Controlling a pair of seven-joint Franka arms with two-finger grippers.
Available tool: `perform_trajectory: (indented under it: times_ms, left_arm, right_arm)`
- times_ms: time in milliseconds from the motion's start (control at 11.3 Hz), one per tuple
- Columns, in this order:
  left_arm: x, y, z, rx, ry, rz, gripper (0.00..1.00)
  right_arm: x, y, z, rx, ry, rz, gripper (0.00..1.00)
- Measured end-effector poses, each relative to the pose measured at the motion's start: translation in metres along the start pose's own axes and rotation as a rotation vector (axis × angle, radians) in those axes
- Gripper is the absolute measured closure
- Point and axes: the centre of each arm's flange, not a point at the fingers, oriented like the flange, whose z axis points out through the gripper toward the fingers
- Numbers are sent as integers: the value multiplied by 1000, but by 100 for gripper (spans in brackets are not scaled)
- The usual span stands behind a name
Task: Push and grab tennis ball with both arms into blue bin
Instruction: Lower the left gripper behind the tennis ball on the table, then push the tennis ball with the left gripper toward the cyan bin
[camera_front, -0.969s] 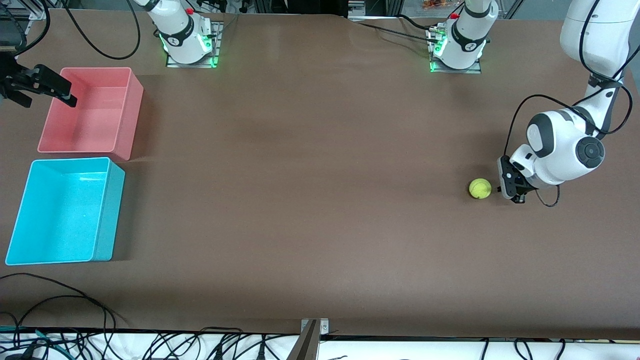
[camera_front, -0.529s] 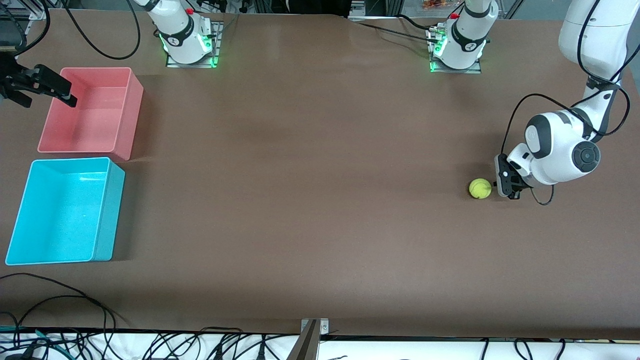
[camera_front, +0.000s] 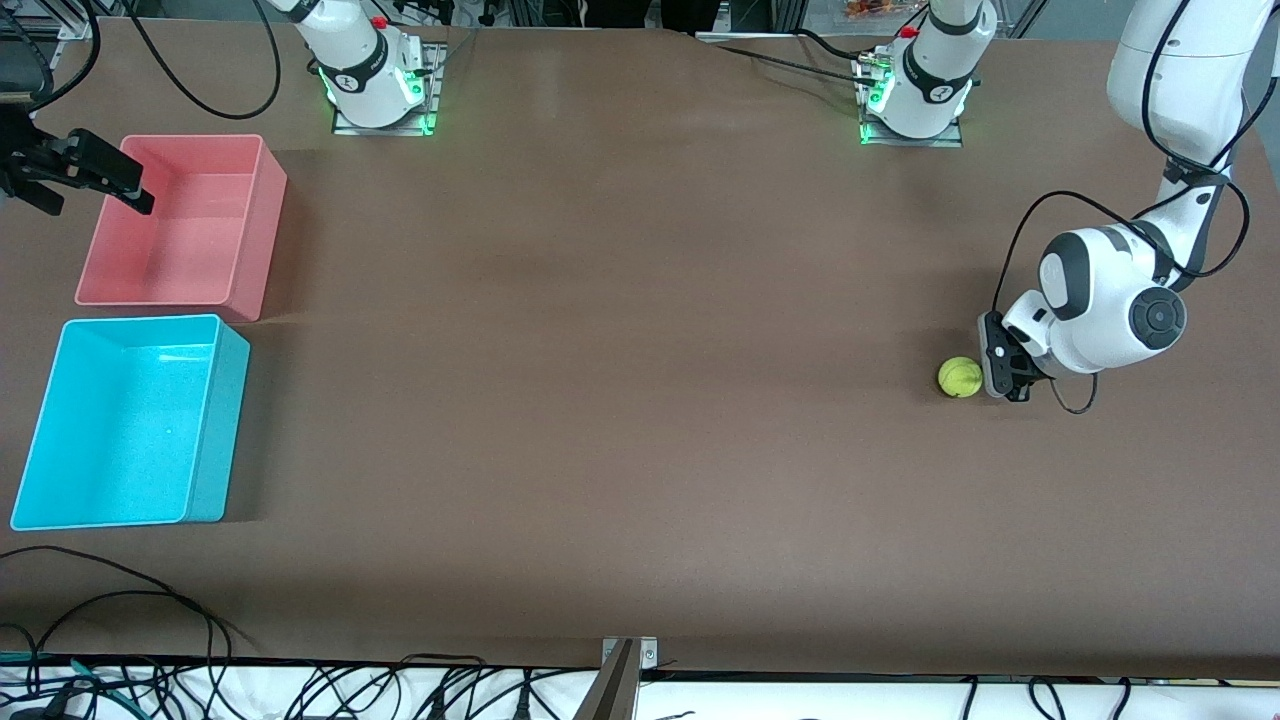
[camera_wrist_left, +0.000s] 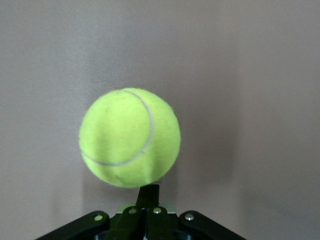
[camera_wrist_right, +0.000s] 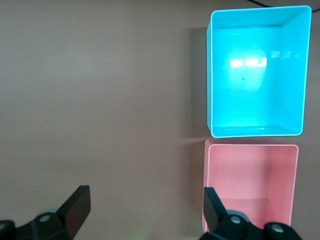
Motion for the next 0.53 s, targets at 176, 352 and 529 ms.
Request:
perform_trajectory:
  times_ms: [176,352,529]
  left_arm:
    - [-1,-3,1,2,-1,-3,99]
    - [-1,-5,3,0,-1,-9,99]
    - [1,-4,8,-9,-1,-5,99]
  right_arm:
    - [0,0,0,0,0,0,0]
    - [0,0,0,0,0,0,0]
    - [0,0,0,0,0,0,0]
